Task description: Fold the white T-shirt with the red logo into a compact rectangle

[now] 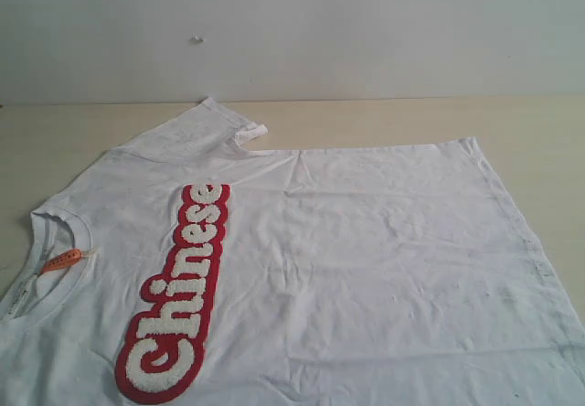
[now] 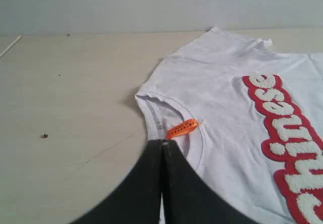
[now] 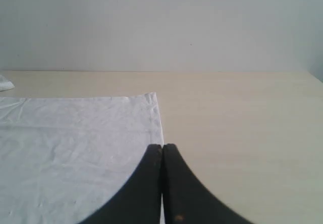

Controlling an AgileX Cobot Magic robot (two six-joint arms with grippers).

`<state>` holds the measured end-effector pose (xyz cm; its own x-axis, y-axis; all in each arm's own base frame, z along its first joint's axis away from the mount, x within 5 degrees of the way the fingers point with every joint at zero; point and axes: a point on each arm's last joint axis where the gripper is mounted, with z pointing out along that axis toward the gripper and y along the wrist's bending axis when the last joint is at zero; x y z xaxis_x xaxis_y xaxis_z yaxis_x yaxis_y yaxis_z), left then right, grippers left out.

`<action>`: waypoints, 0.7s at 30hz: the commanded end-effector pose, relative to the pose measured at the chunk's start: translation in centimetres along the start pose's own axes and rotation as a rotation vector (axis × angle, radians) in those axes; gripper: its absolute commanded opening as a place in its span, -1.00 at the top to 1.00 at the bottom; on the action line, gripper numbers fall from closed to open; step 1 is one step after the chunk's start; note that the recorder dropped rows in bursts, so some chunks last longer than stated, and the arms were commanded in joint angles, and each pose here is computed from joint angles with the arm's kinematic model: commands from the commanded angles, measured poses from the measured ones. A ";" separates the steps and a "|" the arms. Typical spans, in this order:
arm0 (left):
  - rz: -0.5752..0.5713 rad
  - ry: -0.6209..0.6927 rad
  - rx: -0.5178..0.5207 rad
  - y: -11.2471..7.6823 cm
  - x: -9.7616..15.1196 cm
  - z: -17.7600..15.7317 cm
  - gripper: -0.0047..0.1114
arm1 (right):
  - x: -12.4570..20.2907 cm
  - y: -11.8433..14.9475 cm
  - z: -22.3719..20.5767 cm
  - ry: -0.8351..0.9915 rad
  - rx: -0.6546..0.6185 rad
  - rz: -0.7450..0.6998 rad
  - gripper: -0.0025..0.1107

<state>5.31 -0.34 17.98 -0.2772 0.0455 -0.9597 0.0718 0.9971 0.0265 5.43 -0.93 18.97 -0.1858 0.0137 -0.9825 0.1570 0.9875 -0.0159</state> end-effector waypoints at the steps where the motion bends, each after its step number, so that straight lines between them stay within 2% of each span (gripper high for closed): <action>1: -0.017 -0.014 0.003 0.0 -0.1 0.0 0.92 | 0.1 0.0 0.0 -0.007 0.005 -0.005 0.96; 11: -0.017 -0.014 0.003 0.0 -0.1 0.0 0.92 | 0.1 0.0 0.0 -0.007 0.005 -0.005 0.96; 14: 0.081 -0.020 -0.014 0.1 -0.2 0.0 0.92 | 0.1 0.0 0.0 -0.007 0.005 -0.005 0.96; 15: 0.075 -0.036 -0.014 0.1 -0.3 0.0 0.92 | 0.1 0.0 0.0 -0.007 0.005 -0.005 0.96; 17: 0.048 -0.157 -0.012 0.1 -1.4 -0.1 0.92 | -0.8 -0.1 0.0 -0.101 0.012 -0.058 0.96; 20: 0.048 -0.328 -0.019 0.1 -2.9 -0.5 0.92 | -1.9 0.0 -0.2 -0.228 0.006 -0.060 0.96; 21: 0.048 -0.445 -0.024 0.1 -3.9 -0.9 0.92 | -2.2 0.1 -0.3 -0.265 0.005 -0.066 0.96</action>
<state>5.67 -0.35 20.48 0.0004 0.0823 -0.9966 0.0627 0.9946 0.0821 5.59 -0.90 20.70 -0.0054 -0.0587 -0.9983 0.1538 0.9864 -0.0588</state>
